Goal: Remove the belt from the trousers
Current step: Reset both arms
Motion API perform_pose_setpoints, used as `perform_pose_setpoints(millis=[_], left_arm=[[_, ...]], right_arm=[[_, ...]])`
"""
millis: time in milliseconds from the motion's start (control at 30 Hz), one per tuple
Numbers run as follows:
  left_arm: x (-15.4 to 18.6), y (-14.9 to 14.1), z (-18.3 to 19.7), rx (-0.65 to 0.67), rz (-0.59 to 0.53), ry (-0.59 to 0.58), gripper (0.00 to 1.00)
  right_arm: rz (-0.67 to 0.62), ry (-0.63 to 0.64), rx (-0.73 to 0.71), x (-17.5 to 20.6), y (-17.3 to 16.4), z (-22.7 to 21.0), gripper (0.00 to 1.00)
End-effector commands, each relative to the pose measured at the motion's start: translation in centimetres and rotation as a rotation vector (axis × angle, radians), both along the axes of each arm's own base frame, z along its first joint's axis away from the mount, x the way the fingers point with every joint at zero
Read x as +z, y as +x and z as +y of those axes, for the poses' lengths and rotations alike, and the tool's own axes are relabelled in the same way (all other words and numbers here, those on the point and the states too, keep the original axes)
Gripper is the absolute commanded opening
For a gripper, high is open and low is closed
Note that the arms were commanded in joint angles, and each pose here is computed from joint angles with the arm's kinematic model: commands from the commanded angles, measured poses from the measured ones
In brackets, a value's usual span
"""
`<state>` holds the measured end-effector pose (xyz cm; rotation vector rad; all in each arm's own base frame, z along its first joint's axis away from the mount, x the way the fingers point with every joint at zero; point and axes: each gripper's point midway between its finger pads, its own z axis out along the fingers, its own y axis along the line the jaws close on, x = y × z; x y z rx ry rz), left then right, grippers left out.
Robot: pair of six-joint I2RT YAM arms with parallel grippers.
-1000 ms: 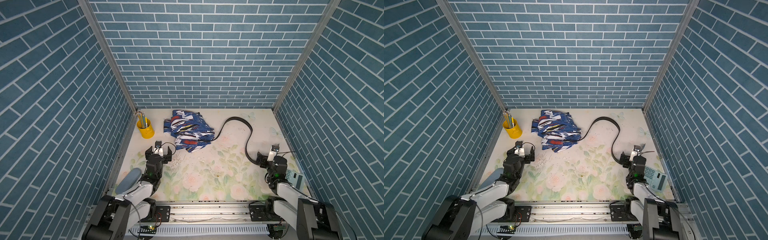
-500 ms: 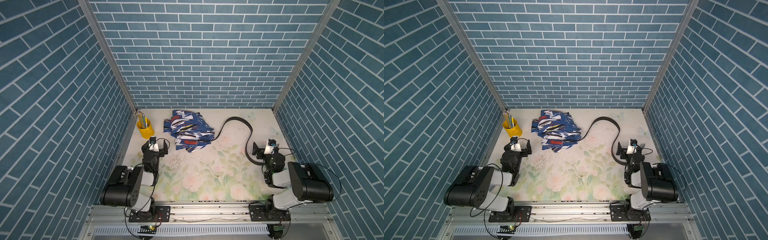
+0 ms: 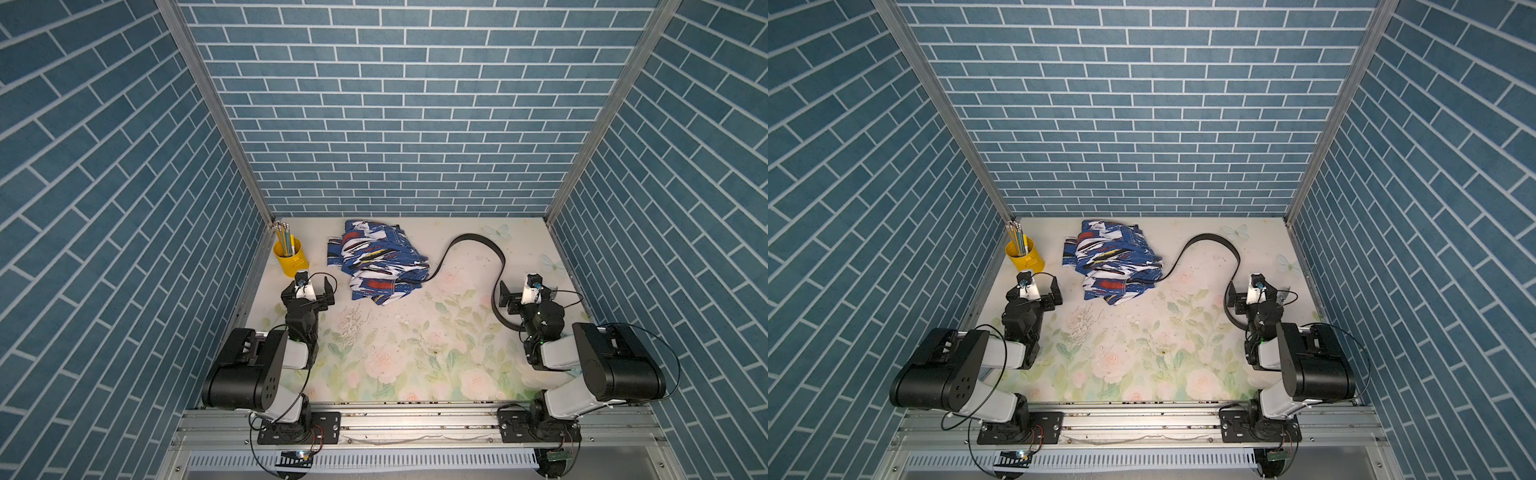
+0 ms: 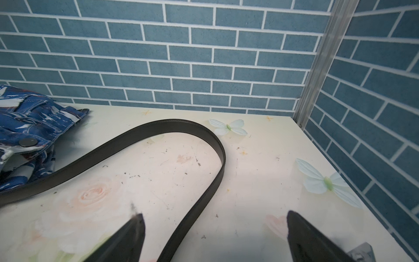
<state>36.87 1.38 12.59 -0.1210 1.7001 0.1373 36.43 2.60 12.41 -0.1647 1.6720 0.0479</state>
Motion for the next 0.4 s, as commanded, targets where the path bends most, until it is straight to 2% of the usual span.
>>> perform_pose_setpoints(millis=[0,133,367], left_arm=[[0.47,0.27,0.34,0.014,-0.016,-0.005,1.0],[0.49,0.3,-0.48,-0.037,-0.016,0.009,1.0],[0.49,0.34,-0.5,-0.038,-0.015,0.009,1.0]], right_arm=[[-0.046,-0.039,0.057,0.84,-0.39,0.99,0.99],[-0.034,-0.04,0.061,0.66,-0.13,1.05,1.0],[-0.024,-0.036,0.053,0.56,0.15,0.85,1.0]])
